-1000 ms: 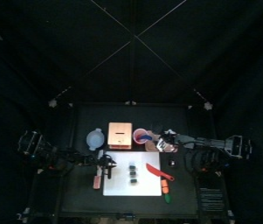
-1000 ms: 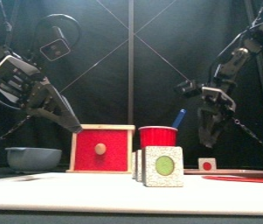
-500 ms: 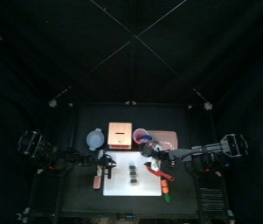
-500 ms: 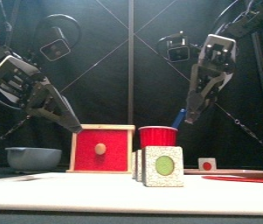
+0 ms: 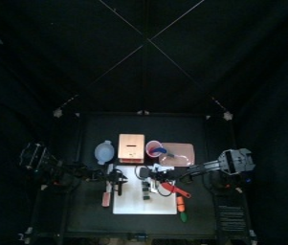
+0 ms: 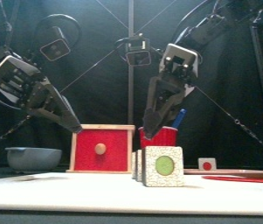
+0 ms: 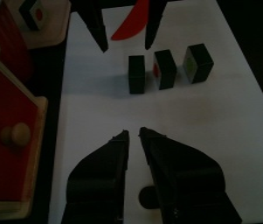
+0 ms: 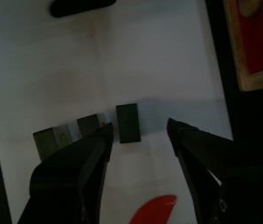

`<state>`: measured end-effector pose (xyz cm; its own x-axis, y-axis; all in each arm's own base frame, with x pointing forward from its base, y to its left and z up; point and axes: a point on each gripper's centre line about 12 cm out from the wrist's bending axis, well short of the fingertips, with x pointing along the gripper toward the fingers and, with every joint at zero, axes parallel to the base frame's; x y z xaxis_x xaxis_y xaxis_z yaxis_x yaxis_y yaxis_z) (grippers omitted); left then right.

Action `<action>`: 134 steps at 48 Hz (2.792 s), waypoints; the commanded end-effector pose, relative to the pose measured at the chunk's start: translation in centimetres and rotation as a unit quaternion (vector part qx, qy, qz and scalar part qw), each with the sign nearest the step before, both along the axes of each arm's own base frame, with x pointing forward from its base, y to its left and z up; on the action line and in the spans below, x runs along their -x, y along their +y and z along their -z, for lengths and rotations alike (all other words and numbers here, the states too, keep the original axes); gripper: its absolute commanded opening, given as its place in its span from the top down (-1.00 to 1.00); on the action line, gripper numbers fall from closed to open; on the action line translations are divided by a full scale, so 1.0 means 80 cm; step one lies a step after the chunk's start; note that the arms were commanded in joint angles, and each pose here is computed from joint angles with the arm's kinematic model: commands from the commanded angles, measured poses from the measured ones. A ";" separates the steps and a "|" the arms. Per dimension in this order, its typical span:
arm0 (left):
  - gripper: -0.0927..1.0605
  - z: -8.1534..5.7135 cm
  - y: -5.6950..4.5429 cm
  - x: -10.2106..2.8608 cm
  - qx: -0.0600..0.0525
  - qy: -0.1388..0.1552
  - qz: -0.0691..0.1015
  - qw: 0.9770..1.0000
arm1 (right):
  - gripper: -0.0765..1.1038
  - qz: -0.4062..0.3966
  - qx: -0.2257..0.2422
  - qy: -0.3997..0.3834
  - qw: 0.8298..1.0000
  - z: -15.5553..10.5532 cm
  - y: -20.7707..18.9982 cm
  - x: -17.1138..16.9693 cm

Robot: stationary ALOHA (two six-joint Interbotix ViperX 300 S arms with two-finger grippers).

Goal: Place sushi on board then cut the sushi with the knife then place the pieces on the plate
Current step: Place the 4 sushi pieces on the plate

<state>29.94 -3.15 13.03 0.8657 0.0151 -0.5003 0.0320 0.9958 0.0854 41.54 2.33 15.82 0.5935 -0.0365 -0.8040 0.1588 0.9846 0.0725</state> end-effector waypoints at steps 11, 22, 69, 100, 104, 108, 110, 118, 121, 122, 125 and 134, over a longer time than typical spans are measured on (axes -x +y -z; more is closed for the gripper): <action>-0.23 -0.010 -0.001 -0.006 0.003 -0.008 0.002 1.000 | -0.59 0.006 -0.002 -0.004 1.000 -0.010 0.000 -0.012; -0.23 -0.010 -0.001 -0.006 0.003 -0.008 0.002 1.000 | -0.59 0.007 -0.001 0.010 1.000 0.006 0.000 -0.015; -0.23 -0.010 -0.002 -0.007 0.005 -0.004 0.003 1.000 | -0.06 0.044 -0.005 0.020 0.999 -0.051 -0.023 0.057; -0.23 -0.013 0.002 -0.011 0.005 -0.007 -0.003 1.000 | -0.07 0.220 -0.023 0.056 0.974 -0.018 -0.136 0.220; -0.23 -0.012 0.003 -0.011 0.005 -0.007 -0.004 1.000 | -0.08 0.231 -0.013 0.059 0.971 -0.012 -0.149 0.223; -0.23 -0.012 0.002 -0.011 0.006 -0.007 -0.004 1.000 | -0.13 0.238 -0.007 0.063 0.969 -0.005 -0.159 0.224; -0.23 -0.013 0.002 -0.012 0.006 -0.008 -0.004 1.000 | -0.18 0.242 -0.005 0.066 0.968 -0.002 -0.163 0.223; -0.23 -0.013 0.003 -0.012 0.007 -0.007 -0.006 1.000 | -0.38 0.245 -0.005 0.097 0.965 0.019 -0.171 0.223; -0.23 -0.013 0.002 -0.012 0.007 -0.008 -0.005 1.000 | -0.45 0.243 -0.006 0.108 0.964 0.026 -0.171 0.222; -0.23 -0.013 0.002 -0.012 0.007 -0.008 -0.005 1.000 | -0.46 0.243 -0.005 0.110 0.964 0.027 -0.171 0.222; -0.23 -0.013 0.003 -0.012 0.007 -0.008 -0.006 1.000 | -0.51 0.240 -0.004 0.110 0.965 0.027 -0.171 0.220; -0.23 -0.013 0.002 -0.012 0.007 -0.008 -0.005 1.000 | -0.52 0.237 -0.006 0.079 0.968 0.007 -0.167 0.210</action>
